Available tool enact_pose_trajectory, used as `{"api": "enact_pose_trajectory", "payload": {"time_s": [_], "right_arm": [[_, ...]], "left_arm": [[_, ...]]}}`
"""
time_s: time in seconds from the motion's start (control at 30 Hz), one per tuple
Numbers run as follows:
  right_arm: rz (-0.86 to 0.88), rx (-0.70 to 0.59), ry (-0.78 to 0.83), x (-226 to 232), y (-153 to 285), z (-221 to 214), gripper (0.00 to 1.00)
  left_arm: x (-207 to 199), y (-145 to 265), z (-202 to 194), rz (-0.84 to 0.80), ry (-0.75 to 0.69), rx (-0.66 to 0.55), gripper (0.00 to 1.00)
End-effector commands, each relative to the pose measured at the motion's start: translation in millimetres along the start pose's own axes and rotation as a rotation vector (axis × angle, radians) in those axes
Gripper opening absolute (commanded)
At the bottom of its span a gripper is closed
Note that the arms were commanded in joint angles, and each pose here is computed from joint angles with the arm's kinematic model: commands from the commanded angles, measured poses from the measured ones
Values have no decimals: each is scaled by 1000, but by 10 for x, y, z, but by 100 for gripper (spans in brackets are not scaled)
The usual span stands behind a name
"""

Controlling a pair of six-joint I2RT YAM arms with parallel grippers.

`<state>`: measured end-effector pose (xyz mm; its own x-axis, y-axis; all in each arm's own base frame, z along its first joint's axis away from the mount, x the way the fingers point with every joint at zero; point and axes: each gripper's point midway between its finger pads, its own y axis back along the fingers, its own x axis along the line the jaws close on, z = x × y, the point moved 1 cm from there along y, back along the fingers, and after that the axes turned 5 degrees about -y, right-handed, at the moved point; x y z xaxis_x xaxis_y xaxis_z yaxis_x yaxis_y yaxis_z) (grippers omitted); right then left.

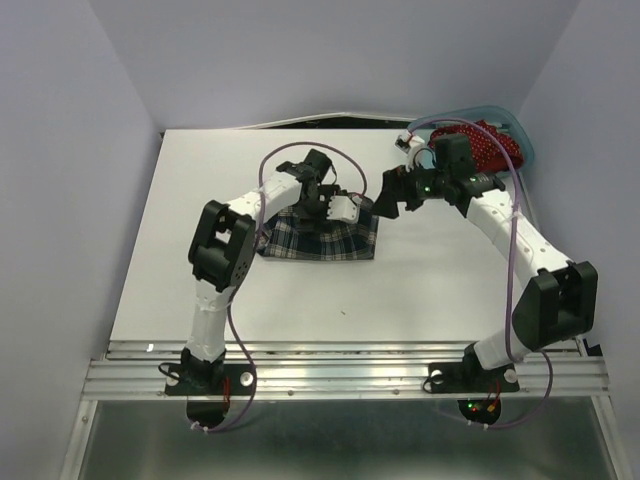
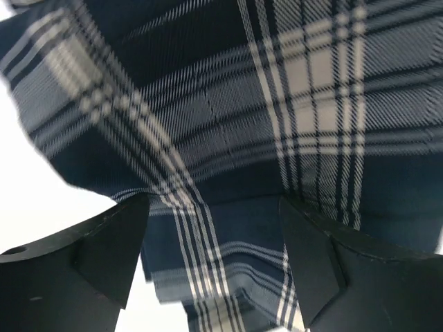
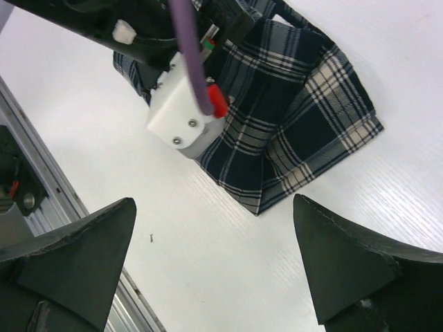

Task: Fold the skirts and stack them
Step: Neatly place the folded skirt to the corner

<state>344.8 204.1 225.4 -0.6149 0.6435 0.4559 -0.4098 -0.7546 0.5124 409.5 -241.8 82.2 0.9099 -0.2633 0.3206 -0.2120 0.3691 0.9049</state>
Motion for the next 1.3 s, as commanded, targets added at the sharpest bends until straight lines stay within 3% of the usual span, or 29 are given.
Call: {"api": "enact_pose_trajectory", "payload": {"time_s": [0.0, 0.17, 0.43, 0.77, 1.1, 1.27], "right_arm": [[-63, -27, 44, -118, 184, 57, 100], [-87, -37, 39, -217, 269, 121, 100], [-76, -46, 48, -184, 285, 191, 100], [-65, -45, 32, -179, 260, 219, 100], [-67, -32, 20, -214, 223, 190, 100], [-68, -39, 24, -205, 234, 246, 100]], "left_arm": [[-56, -221, -138, -46, 90, 59, 87], [-103, -414, -597, -15, 384, 131, 83], [-240, 167, -1947, 100, 998, 281, 81], [-645, 839, -3557, 331, 1526, 448, 81], [-441, 897, -3958, 414, 1566, 477, 83], [-291, 1024, -3882, 448, 1549, 414, 83]]}}
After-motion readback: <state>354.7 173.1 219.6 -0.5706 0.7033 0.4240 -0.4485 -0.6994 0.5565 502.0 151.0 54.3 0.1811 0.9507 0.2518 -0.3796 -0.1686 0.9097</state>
